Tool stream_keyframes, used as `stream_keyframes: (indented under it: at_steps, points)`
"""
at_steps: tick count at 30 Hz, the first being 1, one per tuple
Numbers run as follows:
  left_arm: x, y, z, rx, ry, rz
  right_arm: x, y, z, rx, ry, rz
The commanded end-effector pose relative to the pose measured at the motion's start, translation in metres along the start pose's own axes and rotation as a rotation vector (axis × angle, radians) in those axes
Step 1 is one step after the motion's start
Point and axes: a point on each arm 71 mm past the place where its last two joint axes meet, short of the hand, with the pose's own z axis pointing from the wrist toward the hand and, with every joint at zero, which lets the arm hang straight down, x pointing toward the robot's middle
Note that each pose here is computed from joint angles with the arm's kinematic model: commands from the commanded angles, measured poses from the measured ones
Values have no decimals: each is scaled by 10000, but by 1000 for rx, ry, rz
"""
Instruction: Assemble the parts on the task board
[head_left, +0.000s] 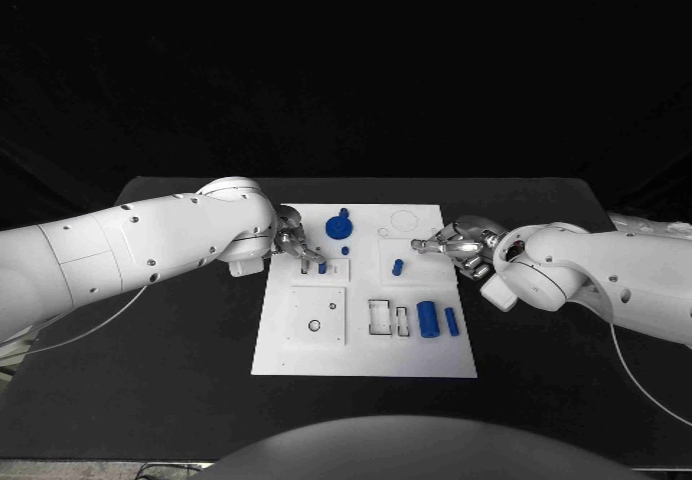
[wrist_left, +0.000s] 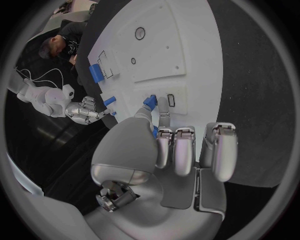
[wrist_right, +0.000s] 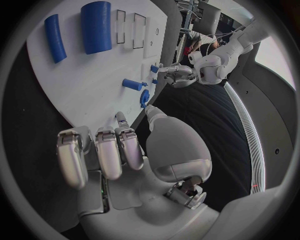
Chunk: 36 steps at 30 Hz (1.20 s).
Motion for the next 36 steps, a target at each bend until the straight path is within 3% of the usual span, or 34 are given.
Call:
stream_keyframes:
  at_steps: [1, 36]
  points:
    - [15, -15, -3, 9, 14, 4, 10, 6, 2, -9, 5, -10]
    - [8, -21, 3, 3, 8, 6, 18, 14, 7, -12, 5, -10]
